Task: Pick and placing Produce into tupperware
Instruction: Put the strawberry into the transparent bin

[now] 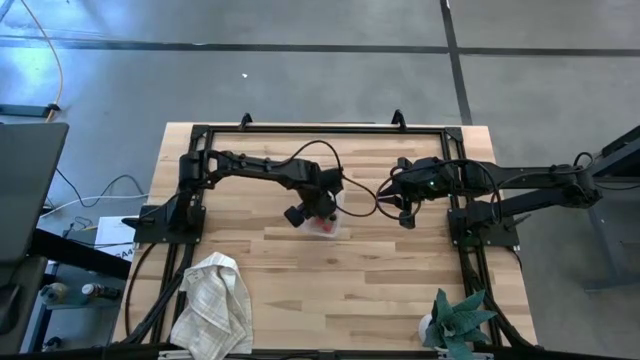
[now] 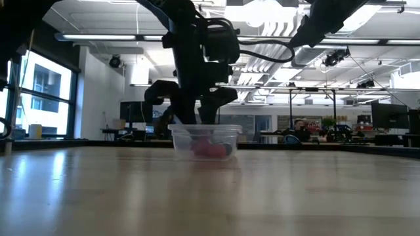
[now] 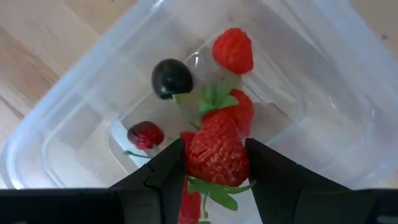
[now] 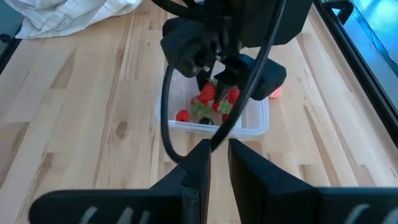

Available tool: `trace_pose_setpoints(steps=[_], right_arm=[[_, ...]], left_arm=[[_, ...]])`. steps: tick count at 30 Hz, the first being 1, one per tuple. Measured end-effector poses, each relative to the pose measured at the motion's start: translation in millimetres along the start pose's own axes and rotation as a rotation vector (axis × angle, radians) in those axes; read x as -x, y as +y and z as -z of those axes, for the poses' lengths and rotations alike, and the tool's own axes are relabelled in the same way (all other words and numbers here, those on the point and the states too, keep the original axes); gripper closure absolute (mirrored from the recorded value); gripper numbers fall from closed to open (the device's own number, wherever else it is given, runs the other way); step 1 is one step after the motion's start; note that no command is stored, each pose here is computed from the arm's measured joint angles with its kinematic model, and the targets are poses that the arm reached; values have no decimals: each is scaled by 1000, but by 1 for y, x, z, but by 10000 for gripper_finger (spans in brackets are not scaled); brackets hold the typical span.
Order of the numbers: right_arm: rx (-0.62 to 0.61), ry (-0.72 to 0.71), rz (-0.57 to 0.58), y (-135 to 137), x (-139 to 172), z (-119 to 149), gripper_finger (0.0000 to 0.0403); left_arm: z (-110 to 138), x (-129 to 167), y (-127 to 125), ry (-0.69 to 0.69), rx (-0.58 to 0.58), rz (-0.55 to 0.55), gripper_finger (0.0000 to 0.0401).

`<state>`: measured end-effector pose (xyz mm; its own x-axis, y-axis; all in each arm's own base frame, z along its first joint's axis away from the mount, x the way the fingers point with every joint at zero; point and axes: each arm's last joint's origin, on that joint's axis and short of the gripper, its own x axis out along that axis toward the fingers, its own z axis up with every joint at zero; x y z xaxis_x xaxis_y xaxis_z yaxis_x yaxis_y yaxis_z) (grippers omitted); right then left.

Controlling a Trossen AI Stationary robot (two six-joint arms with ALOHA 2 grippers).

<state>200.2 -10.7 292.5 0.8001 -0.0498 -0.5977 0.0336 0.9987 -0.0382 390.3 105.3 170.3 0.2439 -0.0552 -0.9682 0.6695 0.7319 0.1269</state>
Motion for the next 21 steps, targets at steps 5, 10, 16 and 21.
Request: trace_pose_setpoints(steps=[5, 10, 16, 21], right_arm=[[0, 0, 0, 0, 0, 0, 356], [0, 0, 0, 0, 0, 0, 356], [1, 0, 0, 0, 0, 0, 356], [1, 0, 0, 0, 0, 0, 356]], left_arm=[[0, 0, -3, 24, -3, 17, 254], [-4, -1, -7, 39, -18, 20, 254], [-8, -1, -11, 26, -34, 50, 254], [-15, -2, -16, -5, -78, 63, 254]])
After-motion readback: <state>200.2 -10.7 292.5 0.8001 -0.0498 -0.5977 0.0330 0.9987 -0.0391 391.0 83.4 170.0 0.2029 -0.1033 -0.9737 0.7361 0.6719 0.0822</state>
